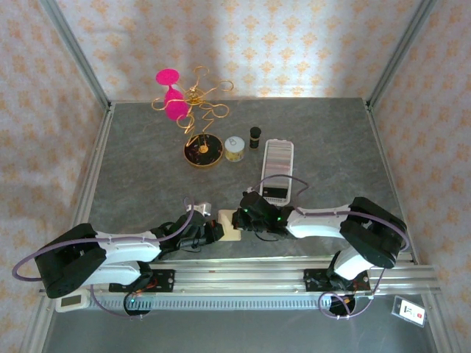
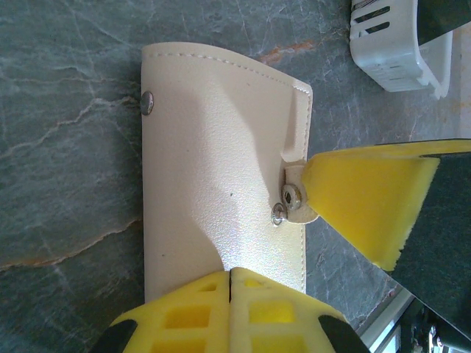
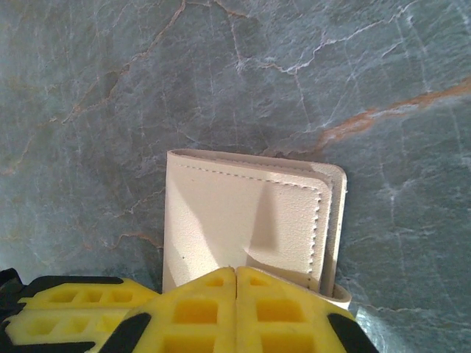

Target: Put the credit cards into the card holder

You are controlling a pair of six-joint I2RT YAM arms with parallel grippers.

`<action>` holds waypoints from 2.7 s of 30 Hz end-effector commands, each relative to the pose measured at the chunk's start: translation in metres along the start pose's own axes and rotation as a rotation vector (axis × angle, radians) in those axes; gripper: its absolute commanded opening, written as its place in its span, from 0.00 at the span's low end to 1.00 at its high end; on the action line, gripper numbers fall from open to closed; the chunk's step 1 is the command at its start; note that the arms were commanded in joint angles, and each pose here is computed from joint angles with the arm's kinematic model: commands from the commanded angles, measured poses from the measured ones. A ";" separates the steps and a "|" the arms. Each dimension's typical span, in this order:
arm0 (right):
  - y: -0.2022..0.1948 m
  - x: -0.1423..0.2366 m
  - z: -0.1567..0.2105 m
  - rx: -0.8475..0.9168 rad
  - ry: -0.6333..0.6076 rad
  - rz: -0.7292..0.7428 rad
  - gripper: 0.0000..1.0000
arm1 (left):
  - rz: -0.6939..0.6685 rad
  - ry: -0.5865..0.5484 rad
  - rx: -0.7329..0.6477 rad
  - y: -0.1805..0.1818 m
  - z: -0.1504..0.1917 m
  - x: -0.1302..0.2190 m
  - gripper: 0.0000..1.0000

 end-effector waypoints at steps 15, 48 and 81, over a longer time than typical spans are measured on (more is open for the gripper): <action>0.000 0.003 0.009 0.064 0.039 -0.028 0.00 | -0.076 -0.007 0.001 0.013 0.003 0.000 0.00; -0.044 -0.017 0.064 0.135 0.268 0.353 0.00 | -0.054 -0.027 0.013 0.014 0.002 0.004 0.00; -0.028 -0.010 0.084 0.185 0.112 0.404 0.05 | -0.059 -0.154 0.012 -0.001 -0.011 0.021 0.00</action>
Point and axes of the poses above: each hand's point on the last joint's axis, 136 mm out from that joint toward the fingers, its own x axis back along the fingers, its own y axis along the line the jaws close on, z = x × y, the point moved 9 cm from there along x, back along the fingers, and after that the axes turned 13 degrees about x, right-handed, at the moved point
